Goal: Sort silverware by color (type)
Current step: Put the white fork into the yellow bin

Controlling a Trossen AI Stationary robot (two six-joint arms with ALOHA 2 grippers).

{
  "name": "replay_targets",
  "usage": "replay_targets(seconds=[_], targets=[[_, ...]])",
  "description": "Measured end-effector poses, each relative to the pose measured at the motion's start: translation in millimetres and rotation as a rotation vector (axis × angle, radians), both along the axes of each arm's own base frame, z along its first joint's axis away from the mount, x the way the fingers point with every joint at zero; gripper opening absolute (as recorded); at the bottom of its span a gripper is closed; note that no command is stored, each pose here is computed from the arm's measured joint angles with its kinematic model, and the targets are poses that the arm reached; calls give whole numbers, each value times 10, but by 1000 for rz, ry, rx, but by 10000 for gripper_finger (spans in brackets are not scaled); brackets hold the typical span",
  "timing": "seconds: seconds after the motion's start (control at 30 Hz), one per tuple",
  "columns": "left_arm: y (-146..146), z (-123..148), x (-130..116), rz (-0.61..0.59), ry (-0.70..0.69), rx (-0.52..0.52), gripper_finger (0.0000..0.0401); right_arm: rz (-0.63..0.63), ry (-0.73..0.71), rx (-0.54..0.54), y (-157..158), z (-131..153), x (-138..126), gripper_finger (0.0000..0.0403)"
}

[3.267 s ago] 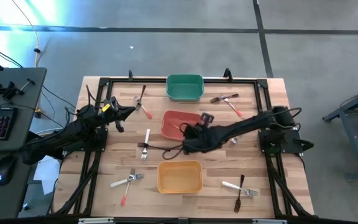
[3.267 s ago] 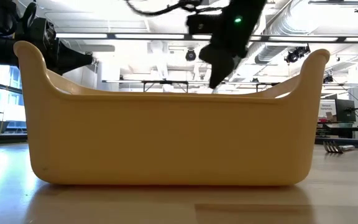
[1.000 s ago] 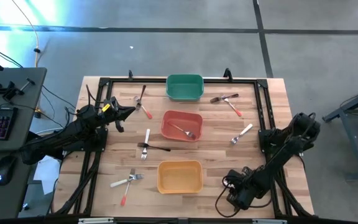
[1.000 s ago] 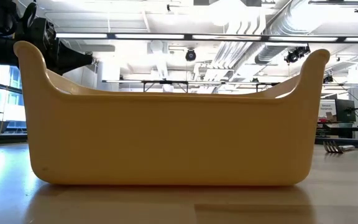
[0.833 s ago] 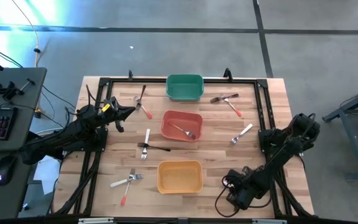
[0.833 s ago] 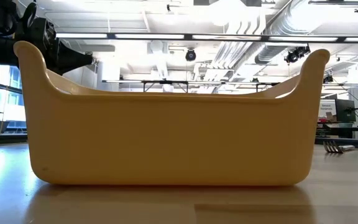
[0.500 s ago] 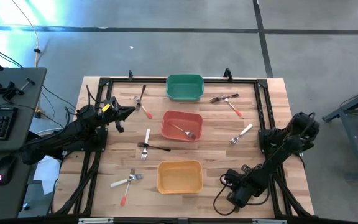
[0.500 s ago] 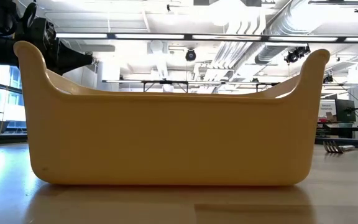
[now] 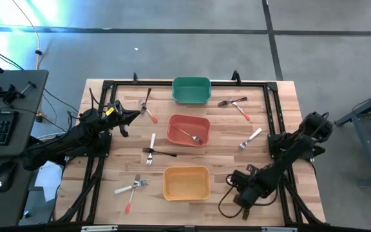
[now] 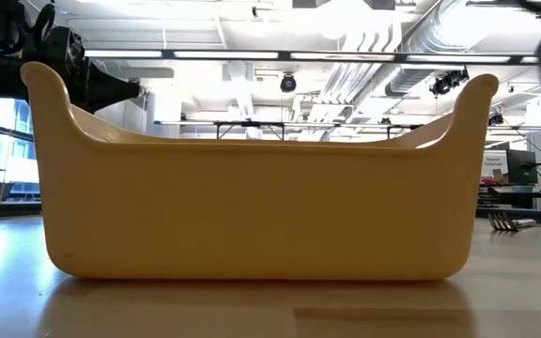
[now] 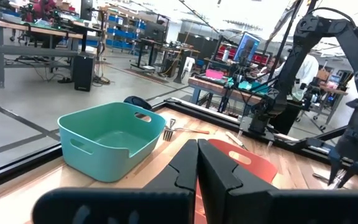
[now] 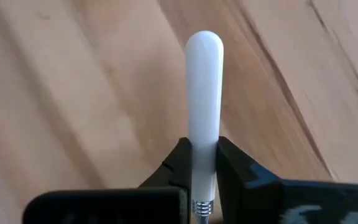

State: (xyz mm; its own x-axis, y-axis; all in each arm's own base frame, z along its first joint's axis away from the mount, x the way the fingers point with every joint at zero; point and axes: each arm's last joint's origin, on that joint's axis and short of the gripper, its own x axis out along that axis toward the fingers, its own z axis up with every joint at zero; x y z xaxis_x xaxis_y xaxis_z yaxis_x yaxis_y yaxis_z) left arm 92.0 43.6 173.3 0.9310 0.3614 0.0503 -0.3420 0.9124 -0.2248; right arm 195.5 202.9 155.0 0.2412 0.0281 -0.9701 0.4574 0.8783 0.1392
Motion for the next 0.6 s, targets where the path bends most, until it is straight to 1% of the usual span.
replay_targets(seconds=[0.33, 0.5, 0.6], targets=[[0, -1, 0, 0, 0, 0, 0, -6, -62, 48, -37, 251, -17, 15], [0, -1, 0, 0, 0, 0, 0, 6, -144, 52, 6, 555, 144, 15], [0, 0, 0, 0, 0, 0, 0, -16, -192, 63, 11, 785, 259, 14]])
